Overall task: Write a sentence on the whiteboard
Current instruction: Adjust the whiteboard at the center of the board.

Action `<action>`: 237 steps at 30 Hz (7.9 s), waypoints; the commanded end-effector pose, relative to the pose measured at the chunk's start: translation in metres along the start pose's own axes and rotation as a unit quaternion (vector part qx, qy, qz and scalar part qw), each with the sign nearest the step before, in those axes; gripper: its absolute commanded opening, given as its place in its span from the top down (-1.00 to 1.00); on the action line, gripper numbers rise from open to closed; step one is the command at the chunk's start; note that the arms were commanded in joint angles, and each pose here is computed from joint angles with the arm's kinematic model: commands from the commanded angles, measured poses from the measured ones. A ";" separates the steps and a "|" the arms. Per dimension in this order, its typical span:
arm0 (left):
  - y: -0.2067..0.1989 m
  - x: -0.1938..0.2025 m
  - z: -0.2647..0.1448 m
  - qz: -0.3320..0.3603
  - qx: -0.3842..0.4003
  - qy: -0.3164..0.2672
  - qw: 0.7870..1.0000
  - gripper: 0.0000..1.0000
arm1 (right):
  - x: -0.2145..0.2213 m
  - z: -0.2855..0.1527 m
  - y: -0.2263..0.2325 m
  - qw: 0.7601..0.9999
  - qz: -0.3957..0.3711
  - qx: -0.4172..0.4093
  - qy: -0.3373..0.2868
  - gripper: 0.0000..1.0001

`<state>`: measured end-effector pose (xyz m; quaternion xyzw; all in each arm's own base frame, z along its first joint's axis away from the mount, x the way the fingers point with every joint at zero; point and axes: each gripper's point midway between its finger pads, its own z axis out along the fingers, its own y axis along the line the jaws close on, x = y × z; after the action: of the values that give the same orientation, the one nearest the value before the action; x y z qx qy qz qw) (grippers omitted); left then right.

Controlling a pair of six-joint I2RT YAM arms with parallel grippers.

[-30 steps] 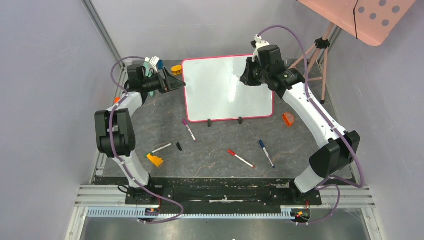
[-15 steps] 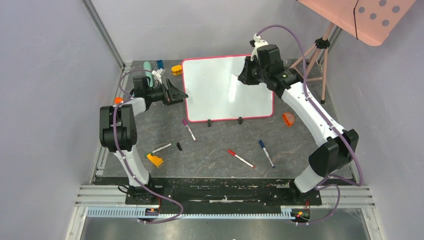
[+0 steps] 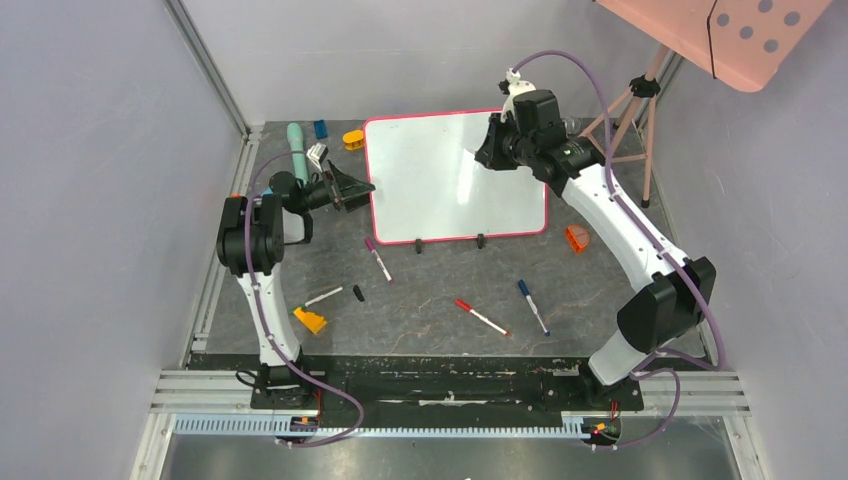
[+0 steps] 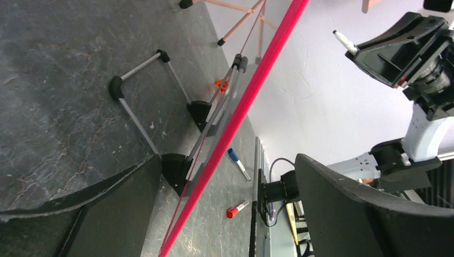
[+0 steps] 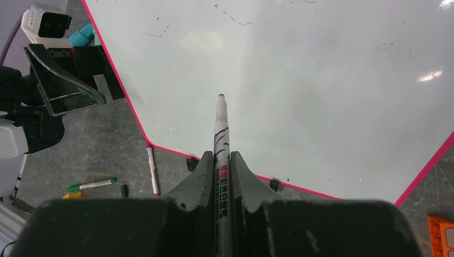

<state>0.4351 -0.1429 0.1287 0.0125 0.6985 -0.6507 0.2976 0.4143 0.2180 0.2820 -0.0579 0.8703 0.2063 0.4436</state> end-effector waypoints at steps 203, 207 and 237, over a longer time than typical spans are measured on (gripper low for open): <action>-0.064 0.065 0.029 0.185 0.111 0.105 0.971 0.60 | -0.014 -0.038 0.005 0.995 -0.003 -0.062 -0.076 1.00; -0.066 0.063 0.029 0.188 0.111 0.101 0.971 -0.18 | -0.014 -0.044 0.008 0.994 -0.006 -0.070 -0.081 1.00; -0.069 0.094 0.010 0.184 0.063 0.023 0.981 -0.93 | -0.018 -0.058 0.015 0.990 -0.028 -0.091 -0.099 1.00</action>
<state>0.3446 -0.1973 0.1387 0.1397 0.6648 -0.6333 0.3708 0.3780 0.2118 0.3014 -0.0935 0.8227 0.2798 0.4860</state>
